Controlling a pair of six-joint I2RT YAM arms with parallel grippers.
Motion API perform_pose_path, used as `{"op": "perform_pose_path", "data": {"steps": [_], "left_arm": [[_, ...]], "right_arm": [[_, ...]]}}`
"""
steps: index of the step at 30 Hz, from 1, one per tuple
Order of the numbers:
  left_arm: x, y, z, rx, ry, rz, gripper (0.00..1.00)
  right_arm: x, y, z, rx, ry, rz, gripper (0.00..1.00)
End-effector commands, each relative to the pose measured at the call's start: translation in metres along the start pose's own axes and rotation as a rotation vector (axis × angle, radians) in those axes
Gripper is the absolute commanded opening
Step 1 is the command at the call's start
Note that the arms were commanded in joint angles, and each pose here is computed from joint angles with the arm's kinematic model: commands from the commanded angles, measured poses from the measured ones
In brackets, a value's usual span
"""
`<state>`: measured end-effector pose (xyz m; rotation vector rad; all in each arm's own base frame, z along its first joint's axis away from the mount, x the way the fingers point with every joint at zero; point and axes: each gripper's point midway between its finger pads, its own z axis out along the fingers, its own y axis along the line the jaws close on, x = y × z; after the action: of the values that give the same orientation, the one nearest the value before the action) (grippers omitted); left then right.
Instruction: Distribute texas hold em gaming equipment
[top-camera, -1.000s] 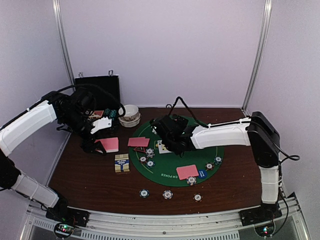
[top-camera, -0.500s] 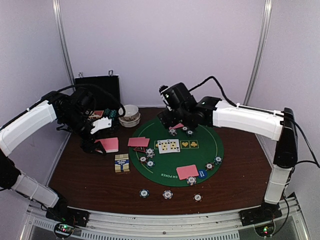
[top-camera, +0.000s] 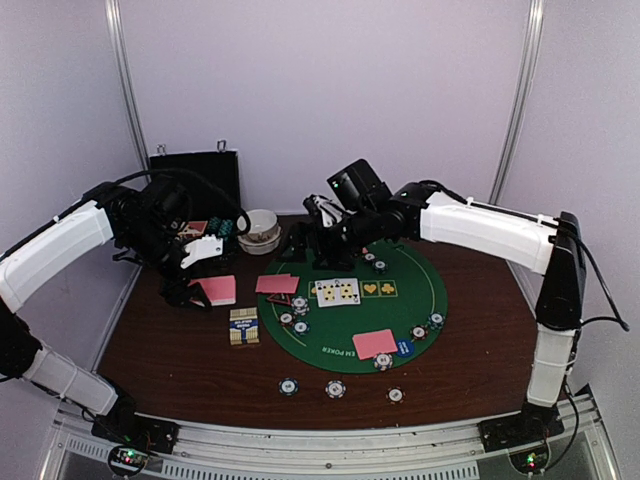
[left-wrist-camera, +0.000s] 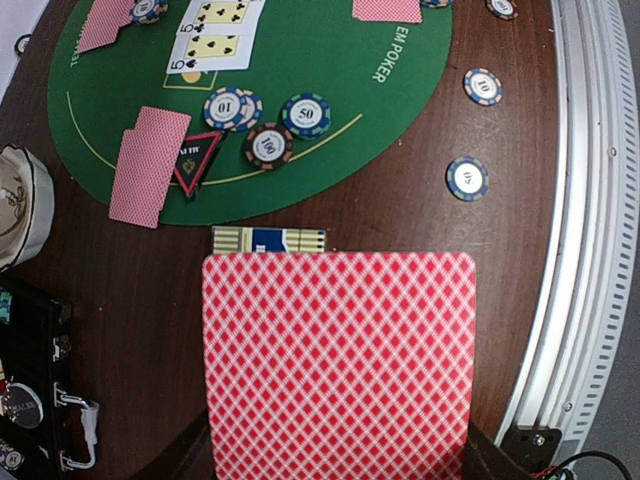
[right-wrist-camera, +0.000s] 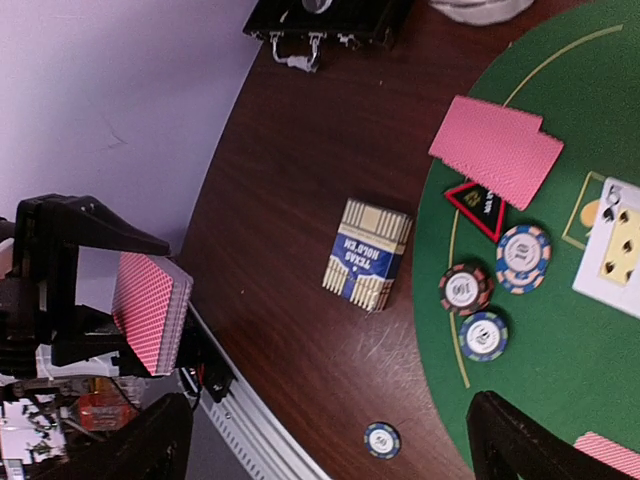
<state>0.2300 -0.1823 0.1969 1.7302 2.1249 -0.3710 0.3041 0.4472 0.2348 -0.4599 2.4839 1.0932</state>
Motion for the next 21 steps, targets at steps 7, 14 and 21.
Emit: {"op": "perform_pose_path", "data": {"steps": [7,14,21], "left_arm": [[-0.01,0.008,-0.007,-0.026,-0.03,0.007,0.0],[-0.012,0.01,-0.008,-0.031,-0.033,0.005,0.0],[-0.014,0.01,-0.008,-0.028,-0.039,0.004,0.0]], "right_arm": [[0.03,0.067,0.032,-0.306,0.178,0.215,0.99],[0.039,0.093,0.051,-0.393,0.22,0.24,1.0],[0.044,0.106,0.058,-0.436,0.239,0.25,0.99]]}}
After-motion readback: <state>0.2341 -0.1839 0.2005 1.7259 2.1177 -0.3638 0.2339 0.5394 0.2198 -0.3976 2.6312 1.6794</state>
